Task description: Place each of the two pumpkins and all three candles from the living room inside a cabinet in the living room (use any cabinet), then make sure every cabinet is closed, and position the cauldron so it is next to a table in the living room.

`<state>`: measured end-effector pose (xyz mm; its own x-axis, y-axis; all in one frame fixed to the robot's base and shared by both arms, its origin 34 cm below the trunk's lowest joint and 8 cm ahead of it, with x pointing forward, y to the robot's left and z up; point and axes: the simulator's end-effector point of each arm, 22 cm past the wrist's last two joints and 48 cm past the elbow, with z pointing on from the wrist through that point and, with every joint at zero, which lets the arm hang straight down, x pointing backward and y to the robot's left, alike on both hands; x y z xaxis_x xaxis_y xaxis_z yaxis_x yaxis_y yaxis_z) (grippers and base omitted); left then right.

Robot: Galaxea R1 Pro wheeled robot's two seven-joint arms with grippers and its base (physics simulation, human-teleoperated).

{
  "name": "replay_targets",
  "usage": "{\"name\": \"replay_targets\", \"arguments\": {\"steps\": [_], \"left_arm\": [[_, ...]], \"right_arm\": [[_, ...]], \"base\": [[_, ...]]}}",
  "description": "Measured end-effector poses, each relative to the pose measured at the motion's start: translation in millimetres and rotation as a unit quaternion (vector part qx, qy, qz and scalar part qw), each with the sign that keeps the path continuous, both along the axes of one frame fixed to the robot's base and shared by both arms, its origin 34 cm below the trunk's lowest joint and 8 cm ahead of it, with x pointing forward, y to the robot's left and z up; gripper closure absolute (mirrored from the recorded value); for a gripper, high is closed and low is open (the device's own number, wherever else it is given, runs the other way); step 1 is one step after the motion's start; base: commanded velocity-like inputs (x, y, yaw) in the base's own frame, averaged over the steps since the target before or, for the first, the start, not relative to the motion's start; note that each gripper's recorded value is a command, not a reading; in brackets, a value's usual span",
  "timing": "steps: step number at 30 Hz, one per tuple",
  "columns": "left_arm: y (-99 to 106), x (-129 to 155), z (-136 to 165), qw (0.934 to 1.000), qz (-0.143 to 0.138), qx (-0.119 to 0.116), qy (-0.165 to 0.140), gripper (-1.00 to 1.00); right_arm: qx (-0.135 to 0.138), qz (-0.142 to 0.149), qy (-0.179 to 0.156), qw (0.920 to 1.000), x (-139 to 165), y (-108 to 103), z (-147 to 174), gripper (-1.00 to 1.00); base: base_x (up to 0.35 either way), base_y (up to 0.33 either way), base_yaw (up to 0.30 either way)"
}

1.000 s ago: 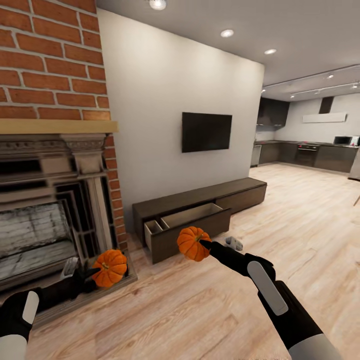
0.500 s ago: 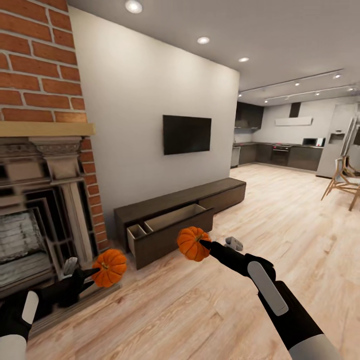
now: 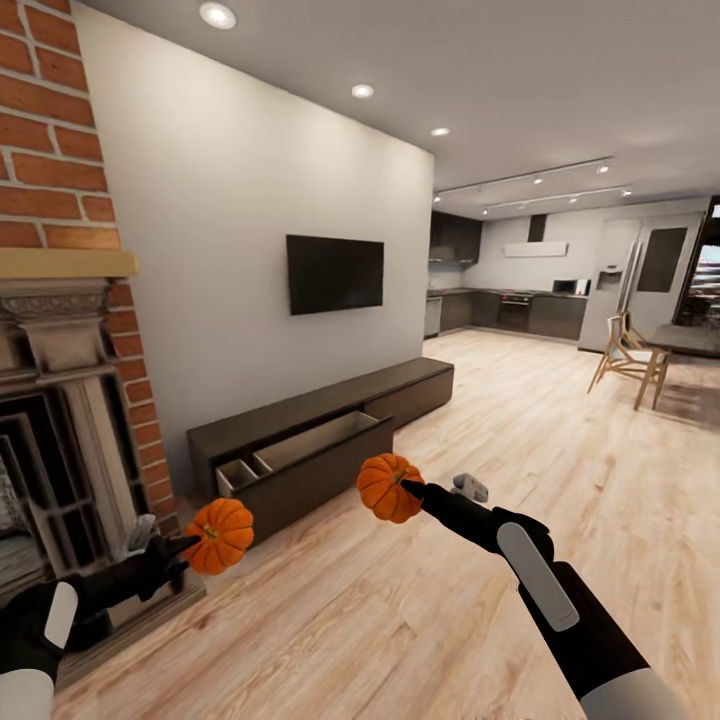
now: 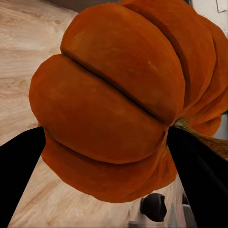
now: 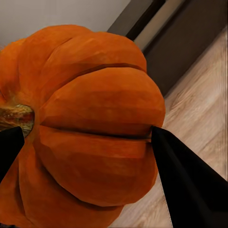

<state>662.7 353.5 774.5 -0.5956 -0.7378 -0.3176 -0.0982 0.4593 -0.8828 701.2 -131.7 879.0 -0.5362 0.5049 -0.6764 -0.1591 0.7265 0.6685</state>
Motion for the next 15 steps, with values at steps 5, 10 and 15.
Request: {"name": "replay_targets", "arguments": {"steps": [5, 10, 15], "left_arm": [[1.5, -0.3, 2.8, 1.0, 0.001, 0.0, -0.002, 1.0], [1.6, -0.4, 5.3, 1.0, 0.001, 0.001, -0.005, 1.0], [2.1, -0.6, 7.8, 1.0, 0.001, 0.002, -0.007, 1.0]], "right_arm": [[0.0, 0.0, -0.002, 1.0, -0.5, -0.6, 2.6, 1.0], [-0.001, -0.001, -0.004, 1.0, -1.0, -1.2, 4.9, 1.0], [-0.001, -0.002, -0.007, 1.0, -1.5, -1.3, 7.4, 1.0]], "base": [[0.0, 0.0, -0.246], [0.008, 0.0, -0.246], [0.12, 0.0, -0.246]]}}
